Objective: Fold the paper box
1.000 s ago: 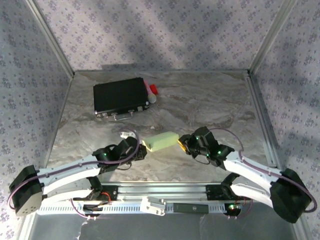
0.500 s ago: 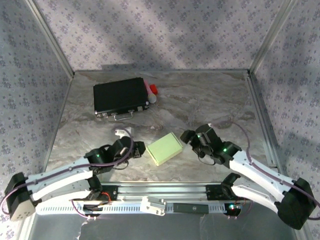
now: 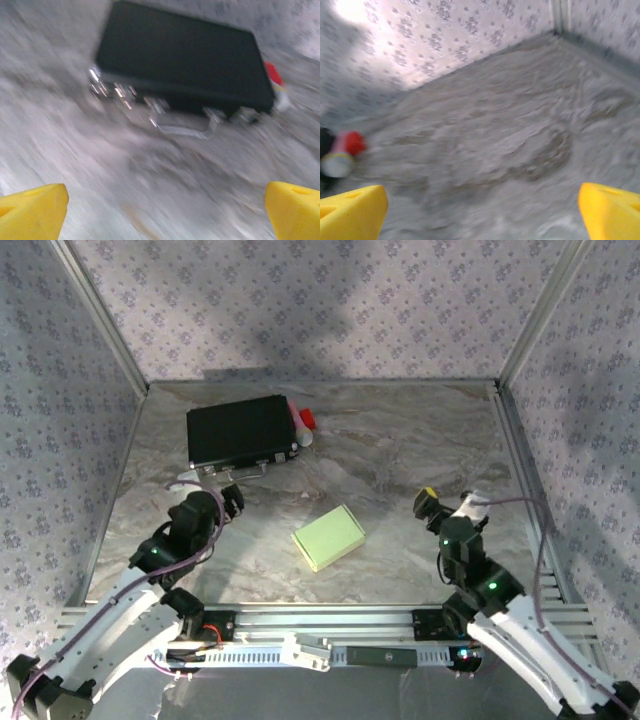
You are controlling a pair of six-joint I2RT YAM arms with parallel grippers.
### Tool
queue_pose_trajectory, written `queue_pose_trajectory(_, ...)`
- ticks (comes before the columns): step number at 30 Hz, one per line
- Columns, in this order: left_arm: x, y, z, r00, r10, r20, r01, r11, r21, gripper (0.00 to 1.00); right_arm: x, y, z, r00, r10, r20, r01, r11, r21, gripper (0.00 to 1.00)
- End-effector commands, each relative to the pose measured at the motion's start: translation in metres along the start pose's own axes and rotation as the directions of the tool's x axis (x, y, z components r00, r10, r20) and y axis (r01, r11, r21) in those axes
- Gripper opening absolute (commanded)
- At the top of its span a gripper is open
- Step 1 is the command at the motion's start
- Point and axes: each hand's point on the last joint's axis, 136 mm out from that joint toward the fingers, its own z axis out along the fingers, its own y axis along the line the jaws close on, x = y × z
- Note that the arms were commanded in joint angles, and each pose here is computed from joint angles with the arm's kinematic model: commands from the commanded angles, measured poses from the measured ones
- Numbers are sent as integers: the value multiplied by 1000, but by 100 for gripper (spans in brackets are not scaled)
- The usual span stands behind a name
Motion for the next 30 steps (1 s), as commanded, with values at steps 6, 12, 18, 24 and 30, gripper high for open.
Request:
queue_pose_trajectory(6,-13,35,45,925,313,214,-302,950,-79,100,-19,-41,39,974,-171,149,154,981,118,99)
queue_pose_trajectory(12,5,57,85,951,260,168,-254,966,-57,100,7,-71,69,985,-154,77,139,976,168,99)
queue_pose_trajectory(18,-4,43,118,940,290,183,-290,957,-24,100,12,-48,106,979,-198,46,194,978,83,99)
queue_pose_trajectory(24,-6,36,145,921,346,176,-352,936,0,100,21,-30,134,942,-336,19,337,941,-17,99)
queue_pose_trajectory(30,3,65,167,964,225,139,-227,974,0,100,42,-26,156,927,-372,-48,370,928,-52,99)
